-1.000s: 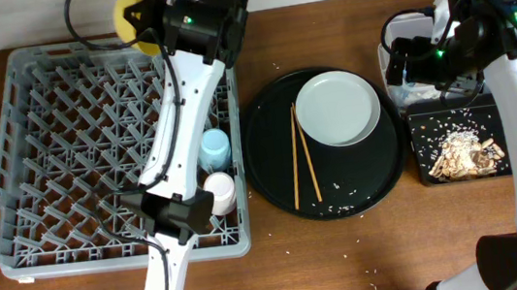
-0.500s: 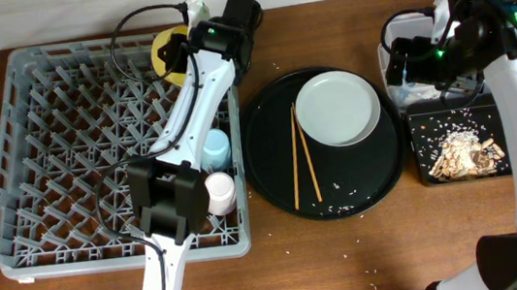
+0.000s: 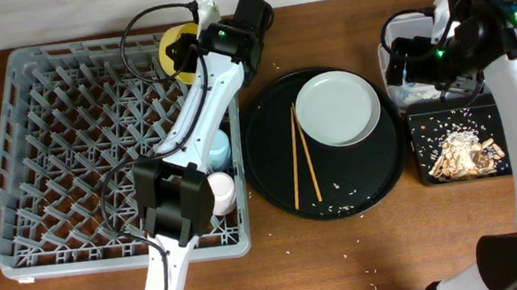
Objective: Sort waste into correct bins and load items into the dishwasher rack
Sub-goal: 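Set the yellow bowl upright in the rack's back row with left gripper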
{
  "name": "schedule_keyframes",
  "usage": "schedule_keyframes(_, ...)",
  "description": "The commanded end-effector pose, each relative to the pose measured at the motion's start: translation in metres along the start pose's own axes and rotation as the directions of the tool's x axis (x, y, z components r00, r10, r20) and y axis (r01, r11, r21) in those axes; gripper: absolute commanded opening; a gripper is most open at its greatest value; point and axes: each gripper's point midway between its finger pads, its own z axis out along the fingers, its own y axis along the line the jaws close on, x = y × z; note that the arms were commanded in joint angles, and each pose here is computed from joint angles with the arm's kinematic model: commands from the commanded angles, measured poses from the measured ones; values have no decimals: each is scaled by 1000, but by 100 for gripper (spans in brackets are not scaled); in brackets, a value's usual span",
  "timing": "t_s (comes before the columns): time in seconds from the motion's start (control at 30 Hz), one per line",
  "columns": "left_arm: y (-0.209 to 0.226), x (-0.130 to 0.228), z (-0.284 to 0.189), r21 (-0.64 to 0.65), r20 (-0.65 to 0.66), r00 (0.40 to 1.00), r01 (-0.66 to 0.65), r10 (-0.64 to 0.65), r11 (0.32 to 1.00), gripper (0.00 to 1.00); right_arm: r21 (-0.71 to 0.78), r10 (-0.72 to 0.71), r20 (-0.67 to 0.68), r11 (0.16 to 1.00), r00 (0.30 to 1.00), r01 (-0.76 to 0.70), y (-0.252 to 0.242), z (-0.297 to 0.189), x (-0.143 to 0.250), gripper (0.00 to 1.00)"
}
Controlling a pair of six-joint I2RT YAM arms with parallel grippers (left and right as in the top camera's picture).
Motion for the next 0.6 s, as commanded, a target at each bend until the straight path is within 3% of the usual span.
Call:
schedule_keyframes(0.0, 29, -7, -3, -206, 56, 998, 17, -6, 978, 0, 17, 3, -3, 1000, 1000, -3, -3, 2, 0, 98)
schedule_keyframes(0.27, -8, 3, -11, -206, 71, 996, -43, 59, 978, 0, 17, 3, -3, 1000, 1000, -3, -3, 2, 0, 98)
schedule_keyframes(0.57, -15, 10, -13, -235, 64, 989, -113, 132, 965, 0, 17, 3, -3, 1000, 1000, -3, -3, 2, 0, 98)
